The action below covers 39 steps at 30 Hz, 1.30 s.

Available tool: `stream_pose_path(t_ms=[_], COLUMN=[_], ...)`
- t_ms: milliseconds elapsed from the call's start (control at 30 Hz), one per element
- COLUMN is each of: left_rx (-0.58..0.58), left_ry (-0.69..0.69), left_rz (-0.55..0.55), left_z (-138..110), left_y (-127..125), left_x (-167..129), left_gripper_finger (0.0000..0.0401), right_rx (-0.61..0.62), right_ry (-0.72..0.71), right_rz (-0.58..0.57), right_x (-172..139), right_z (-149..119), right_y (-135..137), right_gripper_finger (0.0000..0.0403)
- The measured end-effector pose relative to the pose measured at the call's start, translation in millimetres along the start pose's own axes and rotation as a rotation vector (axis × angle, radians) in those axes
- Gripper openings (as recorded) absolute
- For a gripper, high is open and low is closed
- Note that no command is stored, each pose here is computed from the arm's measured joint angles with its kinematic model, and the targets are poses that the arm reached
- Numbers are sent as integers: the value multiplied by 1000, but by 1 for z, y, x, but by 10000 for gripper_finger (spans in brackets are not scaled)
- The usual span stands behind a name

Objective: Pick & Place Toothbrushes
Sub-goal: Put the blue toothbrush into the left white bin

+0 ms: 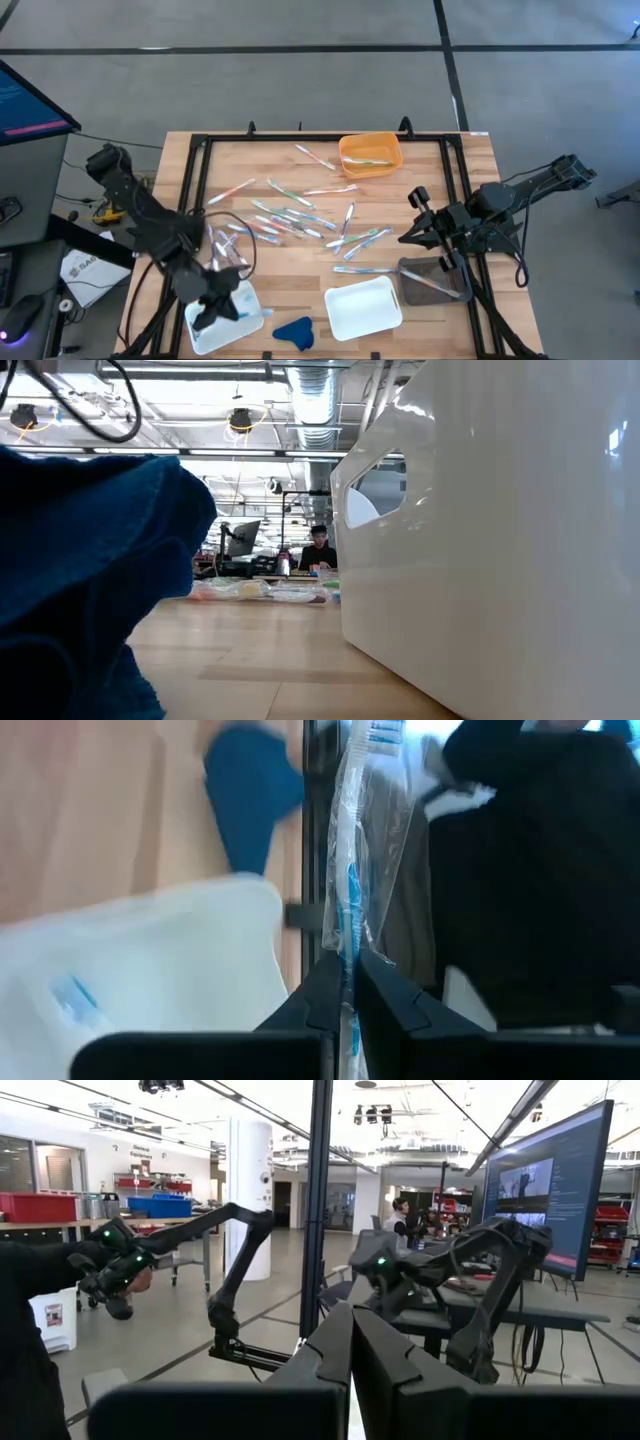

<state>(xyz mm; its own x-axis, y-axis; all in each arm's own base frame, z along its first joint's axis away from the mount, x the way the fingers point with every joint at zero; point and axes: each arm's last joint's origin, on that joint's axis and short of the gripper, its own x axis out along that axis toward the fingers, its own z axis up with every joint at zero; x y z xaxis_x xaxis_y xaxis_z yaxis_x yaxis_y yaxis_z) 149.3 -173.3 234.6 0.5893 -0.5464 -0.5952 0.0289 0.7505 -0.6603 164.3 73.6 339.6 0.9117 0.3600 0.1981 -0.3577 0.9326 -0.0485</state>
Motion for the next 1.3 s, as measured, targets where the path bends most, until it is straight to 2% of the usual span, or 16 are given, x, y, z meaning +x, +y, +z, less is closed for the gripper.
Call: stream_pose_path(t_ms=[233, 467, 700, 933, 1300], left_rx=[18, -25, -56, -74, -101], left_ry=[119, 175, 238, 253, 385], left_rz=[80, 116, 210, 227, 276], left_z=[-17, -24, -30, -31, -39], left_y=[4, 6, 14, 16, 23], left_x=[16, 11, 6, 6, 21], left_gripper_finger=[9, 9, 9, 10, 10], right_rx=[0, -1, 0, -1, -1], right_ry=[1, 4, 3, 3, 3], right_rz=[0, 0, 0, 0, 0], right_x=[0, 0, 0, 0, 0], right_z=[0, 0, 0, 0, 0], right_y=[0, 0, 0, 0, 0], right_gripper_finger=[0, 0, 0, 0, 0])
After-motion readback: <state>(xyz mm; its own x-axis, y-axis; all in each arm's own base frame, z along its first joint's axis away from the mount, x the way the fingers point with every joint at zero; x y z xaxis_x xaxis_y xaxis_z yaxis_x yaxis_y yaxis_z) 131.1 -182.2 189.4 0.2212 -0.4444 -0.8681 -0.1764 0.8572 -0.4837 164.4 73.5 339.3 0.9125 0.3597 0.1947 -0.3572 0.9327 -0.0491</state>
